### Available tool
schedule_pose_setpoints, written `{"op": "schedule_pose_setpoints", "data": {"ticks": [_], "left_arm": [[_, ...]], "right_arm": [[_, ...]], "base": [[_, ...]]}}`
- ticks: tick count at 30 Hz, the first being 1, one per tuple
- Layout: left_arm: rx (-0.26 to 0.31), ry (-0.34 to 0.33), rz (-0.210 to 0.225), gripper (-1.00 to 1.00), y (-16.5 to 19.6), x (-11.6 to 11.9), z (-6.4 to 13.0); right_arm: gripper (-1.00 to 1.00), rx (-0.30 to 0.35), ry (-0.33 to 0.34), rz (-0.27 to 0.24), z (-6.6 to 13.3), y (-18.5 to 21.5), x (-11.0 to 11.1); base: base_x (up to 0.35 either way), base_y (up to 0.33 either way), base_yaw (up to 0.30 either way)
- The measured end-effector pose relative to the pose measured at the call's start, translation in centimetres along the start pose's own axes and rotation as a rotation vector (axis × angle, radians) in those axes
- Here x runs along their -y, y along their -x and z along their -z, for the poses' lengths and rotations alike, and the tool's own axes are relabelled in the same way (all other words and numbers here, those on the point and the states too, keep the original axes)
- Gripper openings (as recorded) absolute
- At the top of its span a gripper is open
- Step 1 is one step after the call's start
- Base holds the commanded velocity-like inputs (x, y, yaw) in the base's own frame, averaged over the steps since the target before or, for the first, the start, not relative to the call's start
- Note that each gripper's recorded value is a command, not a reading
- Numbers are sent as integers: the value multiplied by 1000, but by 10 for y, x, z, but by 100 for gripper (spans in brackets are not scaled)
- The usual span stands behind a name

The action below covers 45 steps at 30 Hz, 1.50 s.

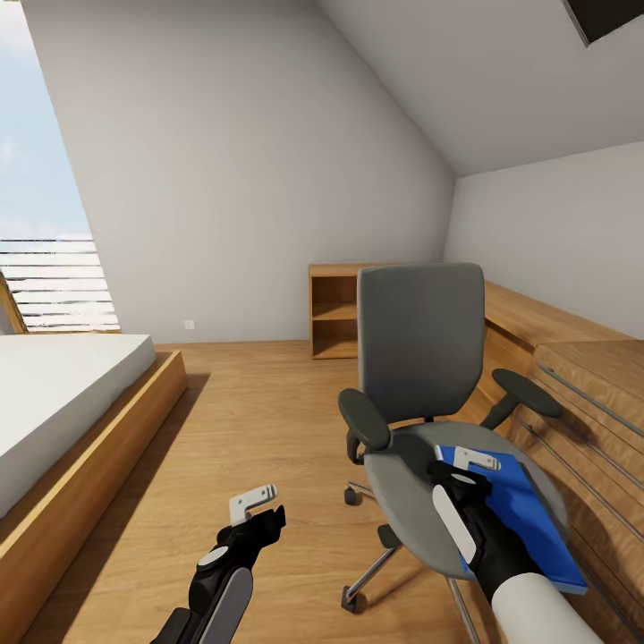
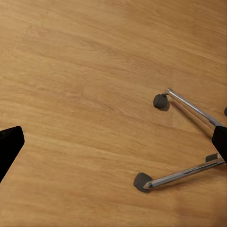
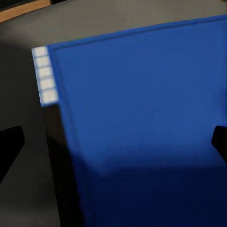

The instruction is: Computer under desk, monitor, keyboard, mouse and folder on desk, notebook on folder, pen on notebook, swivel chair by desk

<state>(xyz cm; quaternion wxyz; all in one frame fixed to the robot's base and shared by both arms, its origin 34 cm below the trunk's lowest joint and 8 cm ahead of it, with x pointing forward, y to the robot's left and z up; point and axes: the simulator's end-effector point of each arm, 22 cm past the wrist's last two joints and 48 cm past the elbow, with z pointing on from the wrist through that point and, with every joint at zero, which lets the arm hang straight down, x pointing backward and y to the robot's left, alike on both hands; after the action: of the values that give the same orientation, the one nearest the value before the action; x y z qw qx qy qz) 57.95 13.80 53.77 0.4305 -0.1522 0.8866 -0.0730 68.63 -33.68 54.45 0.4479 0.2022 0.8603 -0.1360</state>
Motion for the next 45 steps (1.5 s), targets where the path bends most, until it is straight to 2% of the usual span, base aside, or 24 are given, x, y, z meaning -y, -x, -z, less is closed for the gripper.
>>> {"op": "schedule_pose_setpoints", "data": {"ticks": [8, 22, 28, 45], "left_arm": [[-1, 0, 0, 100, 0, 0, 0], [-2, -1, 0, 100, 0, 0, 0], [-2, -1, 0, 100, 11, 4, 6], [-4, 0, 0, 100, 43, 15, 22]], "right_arm": [[100, -1, -4, 5, 0, -1, 1], [100, -1, -1, 2, 0, -1, 0], [100, -28, -10, 8, 2, -1, 3], [100, -28, -10, 7, 16, 34, 1]], "base": [[-150, 0, 0], [-9, 0, 0], [0, 0, 0], [0, 0, 0]]}}
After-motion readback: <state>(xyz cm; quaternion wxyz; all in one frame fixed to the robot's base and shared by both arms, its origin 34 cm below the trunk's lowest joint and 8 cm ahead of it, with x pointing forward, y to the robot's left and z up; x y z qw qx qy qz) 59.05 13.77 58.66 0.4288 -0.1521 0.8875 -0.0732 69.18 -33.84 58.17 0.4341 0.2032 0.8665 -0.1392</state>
